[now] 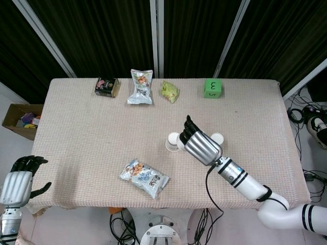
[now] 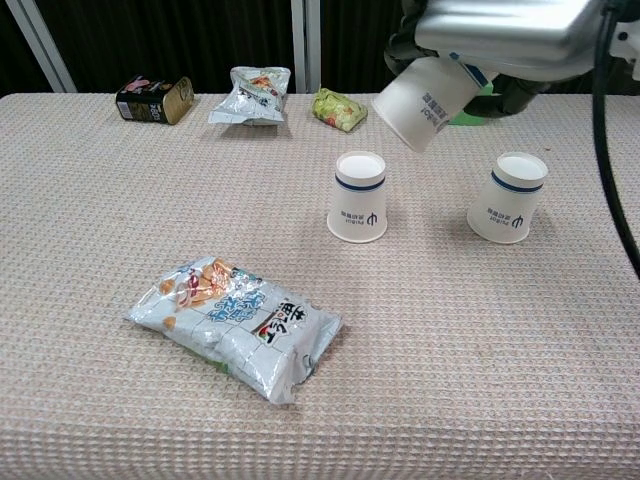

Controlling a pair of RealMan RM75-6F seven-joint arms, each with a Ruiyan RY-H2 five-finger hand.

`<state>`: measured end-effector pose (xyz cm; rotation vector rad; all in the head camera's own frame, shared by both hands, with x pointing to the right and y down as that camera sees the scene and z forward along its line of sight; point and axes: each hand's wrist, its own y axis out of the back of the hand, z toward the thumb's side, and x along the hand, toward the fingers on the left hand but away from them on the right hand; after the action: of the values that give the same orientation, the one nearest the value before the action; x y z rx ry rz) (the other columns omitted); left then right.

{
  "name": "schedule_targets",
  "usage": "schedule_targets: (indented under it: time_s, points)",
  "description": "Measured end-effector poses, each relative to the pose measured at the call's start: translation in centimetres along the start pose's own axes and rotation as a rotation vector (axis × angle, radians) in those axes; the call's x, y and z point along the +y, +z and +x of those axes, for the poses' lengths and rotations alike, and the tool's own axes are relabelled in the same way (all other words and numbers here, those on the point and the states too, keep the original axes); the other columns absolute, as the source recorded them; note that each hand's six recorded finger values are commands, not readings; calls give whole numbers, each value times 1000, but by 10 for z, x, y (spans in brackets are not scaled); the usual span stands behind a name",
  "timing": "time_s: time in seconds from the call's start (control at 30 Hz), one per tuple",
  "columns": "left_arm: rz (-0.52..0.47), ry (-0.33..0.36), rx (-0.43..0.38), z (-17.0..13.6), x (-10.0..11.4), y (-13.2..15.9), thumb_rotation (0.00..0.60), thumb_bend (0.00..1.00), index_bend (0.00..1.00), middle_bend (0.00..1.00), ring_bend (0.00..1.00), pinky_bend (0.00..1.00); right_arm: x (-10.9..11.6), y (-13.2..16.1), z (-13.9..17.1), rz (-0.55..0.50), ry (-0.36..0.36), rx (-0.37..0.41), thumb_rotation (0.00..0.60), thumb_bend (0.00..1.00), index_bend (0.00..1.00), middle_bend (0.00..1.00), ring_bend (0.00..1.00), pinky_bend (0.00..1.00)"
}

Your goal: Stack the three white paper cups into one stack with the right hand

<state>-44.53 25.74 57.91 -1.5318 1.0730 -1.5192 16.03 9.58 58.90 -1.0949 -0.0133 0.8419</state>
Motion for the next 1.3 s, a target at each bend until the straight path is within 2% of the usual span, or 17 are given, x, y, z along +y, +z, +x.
schedule_targets:
  time_s: [0.07, 0.23, 0.53, 0.7, 0.83, 0.93, 1.1, 1.17, 1.3]
  points:
    - [0, 0, 4, -1, 0, -1, 600, 158, 315, 247, 169, 183, 5, -2, -11, 73, 0, 23, 600, 312, 404, 373, 182, 148]
    - [-12, -6, 10, -2, -5, -2, 600, 158, 315, 247, 169, 183, 3, 0, -30, 155, 28, 68, 600, 289, 377, 362, 147, 114]
    - [-16, -9, 23, -4, -8, -6, 600, 157, 314, 247, 169, 183, -12, 32, -55, 198, 62, 133, 600, 262, 317, 337, 101, 72]
    - [-18, -12, 29, -5, -10, -8, 600, 158, 314, 247, 169, 182, -16, 42, -64, 218, 59, 141, 600, 261, 311, 332, 96, 54]
    - [-22, -15, 39, -6, -11, -11, 600, 157, 314, 247, 169, 182, -16, 47, -70, 225, 53, 141, 600, 248, 267, 301, 66, 22]
    - [-25, -14, 39, -6, -11, -11, 600, 157, 313, 247, 169, 181, -16, 54, -74, 223, 51, 153, 600, 221, 205, 254, 29, 4]
    - [-28, -19, 38, -6, -12, -11, 600, 157, 313, 247, 169, 180, -22, 69, -77, 248, 67, 179, 600, 149, 9, 50, 0, 0]
    - [-30, -20, 39, -6, -12, -11, 600, 157, 313, 247, 169, 180, -27, 72, -76, 258, 89, 177, 600, 133, 0, 6, 0, 0]
    - [-33, -20, 42, -7, -12, -13, 600, 158, 313, 247, 169, 179, -31, 66, -69, 237, 125, 129, 600, 132, 0, 1, 0, 0]
